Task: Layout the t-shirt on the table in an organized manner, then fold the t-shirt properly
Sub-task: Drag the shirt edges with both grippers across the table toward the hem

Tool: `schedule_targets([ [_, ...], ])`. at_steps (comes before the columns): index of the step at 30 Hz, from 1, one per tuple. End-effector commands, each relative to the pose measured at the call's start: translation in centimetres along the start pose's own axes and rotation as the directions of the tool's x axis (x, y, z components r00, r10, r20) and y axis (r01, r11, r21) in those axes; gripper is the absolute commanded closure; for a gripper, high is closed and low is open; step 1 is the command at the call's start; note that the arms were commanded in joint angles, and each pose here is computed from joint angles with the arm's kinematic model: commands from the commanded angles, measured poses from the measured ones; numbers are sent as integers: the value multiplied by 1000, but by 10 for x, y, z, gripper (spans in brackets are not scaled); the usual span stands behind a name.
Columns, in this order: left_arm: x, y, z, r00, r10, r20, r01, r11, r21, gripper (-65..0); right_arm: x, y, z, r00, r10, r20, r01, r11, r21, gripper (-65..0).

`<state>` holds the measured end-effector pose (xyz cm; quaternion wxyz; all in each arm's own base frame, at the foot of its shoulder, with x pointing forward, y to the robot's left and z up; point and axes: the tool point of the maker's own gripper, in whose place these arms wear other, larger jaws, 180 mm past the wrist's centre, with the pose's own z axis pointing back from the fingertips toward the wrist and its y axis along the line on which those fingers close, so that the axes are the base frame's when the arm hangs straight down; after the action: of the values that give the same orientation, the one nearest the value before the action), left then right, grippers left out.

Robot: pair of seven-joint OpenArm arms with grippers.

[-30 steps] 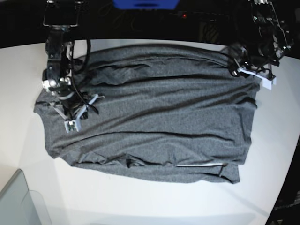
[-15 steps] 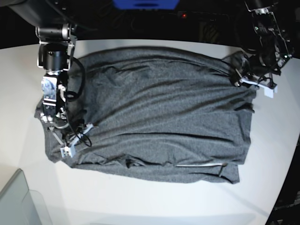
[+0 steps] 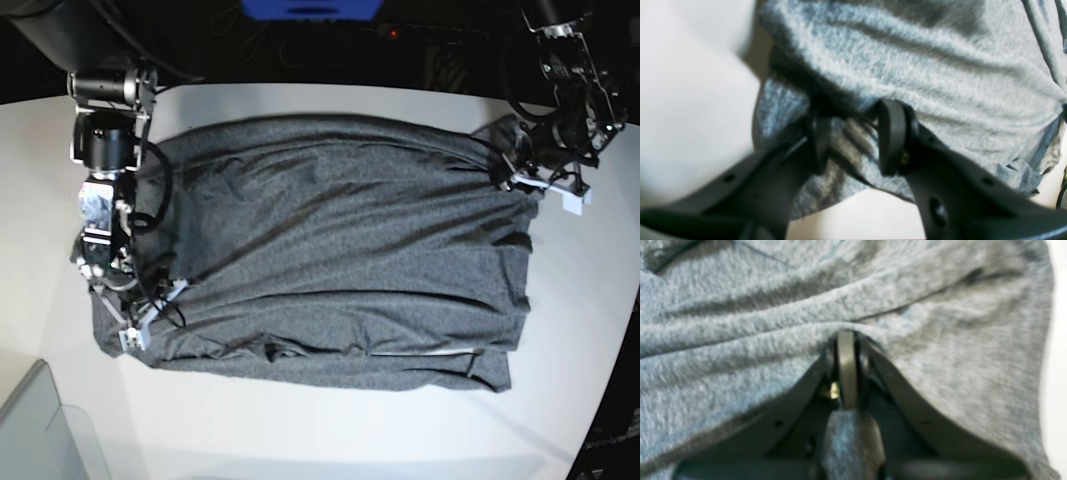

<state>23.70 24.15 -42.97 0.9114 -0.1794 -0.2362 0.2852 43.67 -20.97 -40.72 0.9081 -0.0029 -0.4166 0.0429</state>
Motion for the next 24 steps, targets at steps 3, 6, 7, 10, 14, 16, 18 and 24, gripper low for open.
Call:
schedule_targets([
  [3, -1, 2, 17, 999, -50, 9, 49, 998, 39, -242, 43, -6, 21, 989, 30, 143, -26, 999, -28, 0],
  [6, 19, -12, 42, 992, -63, 110, 63, 998, 2, -242, 53, -3, 35, 979, 59, 194, -53, 998, -37, 0],
  [7, 26, -17, 51, 988, -62, 140, 66, 998, -18, -242, 54, -2, 39, 977, 66, 205, -60, 997, -39, 0],
  [10, 40, -29, 68, 978, -44, 203, 62, 995, -79, -242, 50, -1, 46, 974, 77, 212, -70, 997, -43, 0],
  [14, 64, -42, 71, 966, -19, 258, 51, 992, -120, -242, 44, -3, 45, 977, 75, 202, -67, 997, -46, 0],
  [16, 69, -54, 57, 970, -27, 241, 61, 989, -134, -242, 45, -1, 45, 976, 78, 203, -70, 997, -43, 0],
  [18, 64, -56, 34, 980, -35, 194, 59, 991, -118, -242, 47, -2, 45, 976, 77, 206, -70, 997, -44, 0],
  [24, 44, -46, -30, 998, -46, 51, 48, 999, -27, -242, 64, -5, 33, 977, 59, 206, -52, 998, -38, 0],
])
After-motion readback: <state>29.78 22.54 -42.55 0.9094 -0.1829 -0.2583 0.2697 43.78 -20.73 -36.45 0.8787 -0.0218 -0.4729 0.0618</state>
